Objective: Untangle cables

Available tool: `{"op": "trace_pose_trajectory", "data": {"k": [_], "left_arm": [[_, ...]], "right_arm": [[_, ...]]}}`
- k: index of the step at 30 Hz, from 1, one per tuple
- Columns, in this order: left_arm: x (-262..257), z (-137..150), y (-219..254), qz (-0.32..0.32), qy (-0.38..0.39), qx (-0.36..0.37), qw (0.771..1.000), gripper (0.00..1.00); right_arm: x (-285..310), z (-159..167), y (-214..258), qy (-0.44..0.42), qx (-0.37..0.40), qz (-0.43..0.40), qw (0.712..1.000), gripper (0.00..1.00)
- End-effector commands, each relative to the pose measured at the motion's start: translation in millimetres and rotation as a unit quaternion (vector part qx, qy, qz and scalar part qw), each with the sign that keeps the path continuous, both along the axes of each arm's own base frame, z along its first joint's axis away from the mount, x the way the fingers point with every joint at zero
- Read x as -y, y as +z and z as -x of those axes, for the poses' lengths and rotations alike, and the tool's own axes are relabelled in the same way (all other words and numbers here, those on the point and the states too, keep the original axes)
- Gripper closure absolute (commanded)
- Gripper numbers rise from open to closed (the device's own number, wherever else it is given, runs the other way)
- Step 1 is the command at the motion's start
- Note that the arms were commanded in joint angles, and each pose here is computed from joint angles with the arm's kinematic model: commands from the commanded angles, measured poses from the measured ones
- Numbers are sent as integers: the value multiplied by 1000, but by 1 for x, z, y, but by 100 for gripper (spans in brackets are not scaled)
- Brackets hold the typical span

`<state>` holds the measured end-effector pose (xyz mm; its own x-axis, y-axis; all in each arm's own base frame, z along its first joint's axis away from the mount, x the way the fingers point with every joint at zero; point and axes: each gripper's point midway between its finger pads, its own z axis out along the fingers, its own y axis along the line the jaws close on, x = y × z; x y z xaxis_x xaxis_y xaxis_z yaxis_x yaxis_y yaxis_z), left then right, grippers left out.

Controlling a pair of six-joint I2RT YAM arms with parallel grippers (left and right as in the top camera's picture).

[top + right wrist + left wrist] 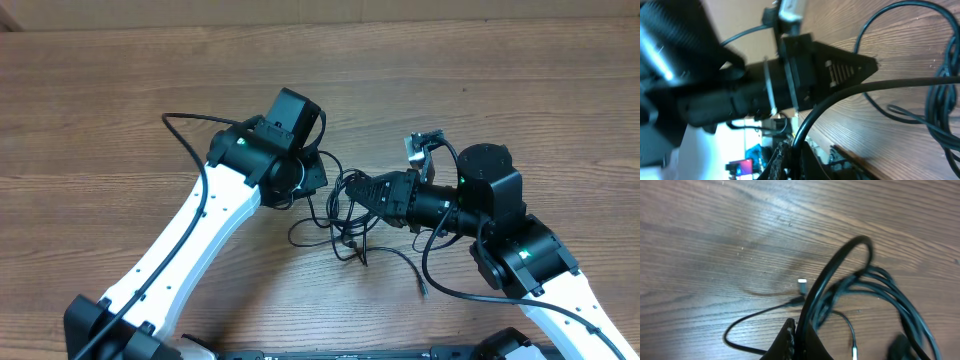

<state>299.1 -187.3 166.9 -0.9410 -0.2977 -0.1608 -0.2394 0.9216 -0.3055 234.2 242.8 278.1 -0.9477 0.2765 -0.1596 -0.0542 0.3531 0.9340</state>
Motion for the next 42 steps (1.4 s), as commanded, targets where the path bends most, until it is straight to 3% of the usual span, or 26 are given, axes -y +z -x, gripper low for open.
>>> {"op": "trace_pose_trajectory", "data": {"k": [1, 6, 10, 13, 18, 21, 24, 28, 32, 38, 42], "left_arm": [[3, 0, -4, -3, -16, -4, 1000, 96], [2, 1, 3, -21, -108, 28, 993, 96], [6, 1, 18, -5, -128, 58, 990, 96], [20, -1, 36, 34, -154, 92, 983, 96], [47, 5, 67, 103, -243, 148, 953, 96], [48, 6, 72, 101, -264, 165, 945, 96], [47, 7, 71, 97, -273, 165, 943, 96], [46, 9, 69, 95, -273, 159, 944, 96], [46, 9, 70, 96, -272, 161, 944, 96], [46, 8, 70, 96, -272, 162, 944, 96], [47, 8, 70, 96, -272, 162, 944, 96]], "right_arm": [[2, 3, 5, 22, 46, 15, 999, 96], [23, -2, -28, -26, -11, 71, 997, 96], [42, -3, -58, -71, -56, 131, 987, 96], [53, 0, -79, -88, -93, 170, 977, 96], [62, 6, -104, -95, -139, 211, 963, 94], [68, 9, -119, -100, -165, 237, 952, 78], [69, 10, -130, -94, -181, 252, 946, 55], [59, 10, -129, -73, -188, 233, 951, 51], [34, 8, -109, -39, -189, 160, 968, 51], [31, 8, -106, -119, -324, 101, 933, 52], [29, 4, -107, -144, -359, 84, 919, 52]]}}
